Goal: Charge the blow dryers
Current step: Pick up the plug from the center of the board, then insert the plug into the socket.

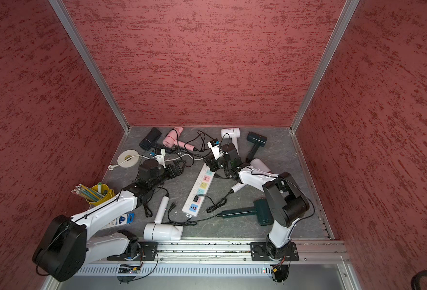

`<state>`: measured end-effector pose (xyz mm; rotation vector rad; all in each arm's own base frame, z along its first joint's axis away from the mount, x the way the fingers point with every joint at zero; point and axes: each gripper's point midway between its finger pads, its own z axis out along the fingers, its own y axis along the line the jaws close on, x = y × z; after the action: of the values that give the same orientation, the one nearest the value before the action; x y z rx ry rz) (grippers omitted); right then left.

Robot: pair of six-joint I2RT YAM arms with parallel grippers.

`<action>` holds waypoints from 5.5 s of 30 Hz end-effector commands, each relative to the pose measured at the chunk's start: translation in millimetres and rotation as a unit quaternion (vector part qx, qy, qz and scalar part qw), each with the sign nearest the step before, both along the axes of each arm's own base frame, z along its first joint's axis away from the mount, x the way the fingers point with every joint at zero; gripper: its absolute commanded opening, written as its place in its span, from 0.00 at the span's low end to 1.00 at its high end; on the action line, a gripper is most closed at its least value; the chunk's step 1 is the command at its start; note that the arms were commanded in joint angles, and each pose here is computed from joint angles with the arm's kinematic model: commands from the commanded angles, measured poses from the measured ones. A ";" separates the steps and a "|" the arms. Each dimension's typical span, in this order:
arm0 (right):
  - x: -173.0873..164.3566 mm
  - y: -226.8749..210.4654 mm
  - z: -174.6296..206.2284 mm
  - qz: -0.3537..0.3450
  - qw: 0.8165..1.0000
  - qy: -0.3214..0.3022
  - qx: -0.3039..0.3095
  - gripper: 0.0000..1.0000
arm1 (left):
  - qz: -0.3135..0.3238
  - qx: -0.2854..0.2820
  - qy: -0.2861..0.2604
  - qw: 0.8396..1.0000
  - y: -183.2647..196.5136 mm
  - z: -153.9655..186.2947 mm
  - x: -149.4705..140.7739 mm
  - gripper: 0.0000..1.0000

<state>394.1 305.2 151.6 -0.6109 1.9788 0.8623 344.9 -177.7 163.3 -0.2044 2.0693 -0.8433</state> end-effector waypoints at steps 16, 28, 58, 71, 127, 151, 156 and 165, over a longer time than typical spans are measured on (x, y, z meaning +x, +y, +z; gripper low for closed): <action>-37.1 20.0 20.1 0.079 0.988 -0.117 0.065 0.00 | -0.211 -0.167 0.096 0.958 -86.7 5.3 10.2 0.94; -50.7 32.8 5.2 0.106 0.987 -0.113 0.038 0.00 | -0.208 -0.185 0.097 0.956 -83.1 1.4 14.5 0.34; -47.9 20.5 4.4 0.140 0.979 -0.025 -0.146 0.36 | -0.188 -0.035 0.068 0.979 -86.9 -9.0 7.1 0.00; -61.7 30.3 -13.6 0.173 0.973 -0.005 -0.150 0.46 | -0.187 -0.037 0.064 0.980 -86.4 -6.7 6.5 0.00; -54.9 38.7 -25.0 0.193 0.963 0.051 -0.180 0.00 | -0.190 0.002 0.046 0.981 -91.0 -1.8 -0.1 0.07; -7.6 -13.6 0.1 0.043 0.976 -0.201 -0.077 0.00 | -0.081 -0.026 0.040 0.996 -35.3 -3.0 11.6 0.76; -8.2 -16.4 -8.0 0.041 0.977 -0.198 -0.062 0.00 | -0.081 -0.026 0.045 0.995 -36.1 -7.7 13.0 0.76; -7.4 -6.4 -22.7 0.062 0.982 -0.176 -0.028 0.00 | -0.086 -0.027 0.048 0.995 -38.4 -10.6 14.2 0.76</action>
<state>381.5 292.2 117.5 -0.8754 1.7226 0.6737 355.8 -216.1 154.1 -0.0968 2.1896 -1.0081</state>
